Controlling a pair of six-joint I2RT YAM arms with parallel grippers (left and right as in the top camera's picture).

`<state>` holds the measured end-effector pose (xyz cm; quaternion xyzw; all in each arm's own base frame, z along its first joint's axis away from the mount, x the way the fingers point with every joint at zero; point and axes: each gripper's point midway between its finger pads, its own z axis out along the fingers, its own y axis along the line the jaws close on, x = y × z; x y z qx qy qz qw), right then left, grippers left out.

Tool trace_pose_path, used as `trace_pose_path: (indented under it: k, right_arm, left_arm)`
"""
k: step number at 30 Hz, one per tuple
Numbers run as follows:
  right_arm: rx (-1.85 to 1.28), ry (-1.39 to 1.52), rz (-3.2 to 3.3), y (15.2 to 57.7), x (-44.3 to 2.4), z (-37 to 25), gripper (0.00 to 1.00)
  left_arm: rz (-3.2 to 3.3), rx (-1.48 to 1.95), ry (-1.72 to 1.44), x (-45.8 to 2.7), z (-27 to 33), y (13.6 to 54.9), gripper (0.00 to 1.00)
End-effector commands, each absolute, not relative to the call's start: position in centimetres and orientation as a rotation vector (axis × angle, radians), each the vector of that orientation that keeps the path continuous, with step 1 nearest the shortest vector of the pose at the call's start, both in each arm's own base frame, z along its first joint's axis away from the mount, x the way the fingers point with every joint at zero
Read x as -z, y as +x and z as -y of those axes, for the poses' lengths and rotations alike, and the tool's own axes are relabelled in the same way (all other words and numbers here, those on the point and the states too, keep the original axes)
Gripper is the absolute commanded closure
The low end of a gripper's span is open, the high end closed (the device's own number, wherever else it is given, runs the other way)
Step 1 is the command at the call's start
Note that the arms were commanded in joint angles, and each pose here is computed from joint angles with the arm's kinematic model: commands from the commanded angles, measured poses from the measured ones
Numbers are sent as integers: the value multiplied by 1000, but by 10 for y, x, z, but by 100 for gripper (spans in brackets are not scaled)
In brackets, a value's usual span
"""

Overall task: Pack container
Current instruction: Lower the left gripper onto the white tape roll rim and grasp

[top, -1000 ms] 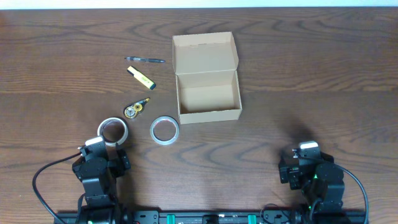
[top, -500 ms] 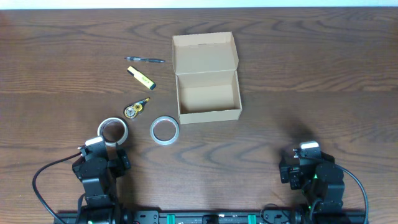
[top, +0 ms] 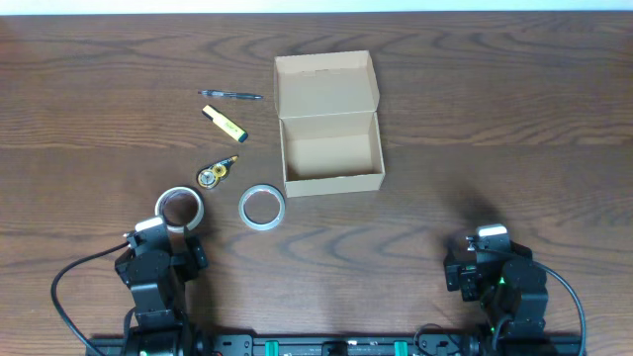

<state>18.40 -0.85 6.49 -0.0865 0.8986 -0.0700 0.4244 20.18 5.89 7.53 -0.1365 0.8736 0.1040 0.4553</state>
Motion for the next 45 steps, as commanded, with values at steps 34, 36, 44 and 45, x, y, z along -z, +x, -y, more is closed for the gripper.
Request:
trace_pose_path:
  k: [34, 36, 44, 45]
  right_arm:
    - [172, -199, -2249, 184, -62, 9, 1]
    - [173, -199, -2249, 184, -62, 9, 1]
    - [172, -199, -2249, 184, -62, 9, 1]
    - [172, -199, -2250, 184, -62, 9, 1]
  left_arm:
    - [-2292, -52, -1554, -94, -59, 247, 5]
    - [-2248, -56, -1676, -87, -58, 243, 5]
    - [-2271, 3, -1780, -70, -50, 246, 5]
    - [-2264, -3, -1803, -68, -50, 246, 5]
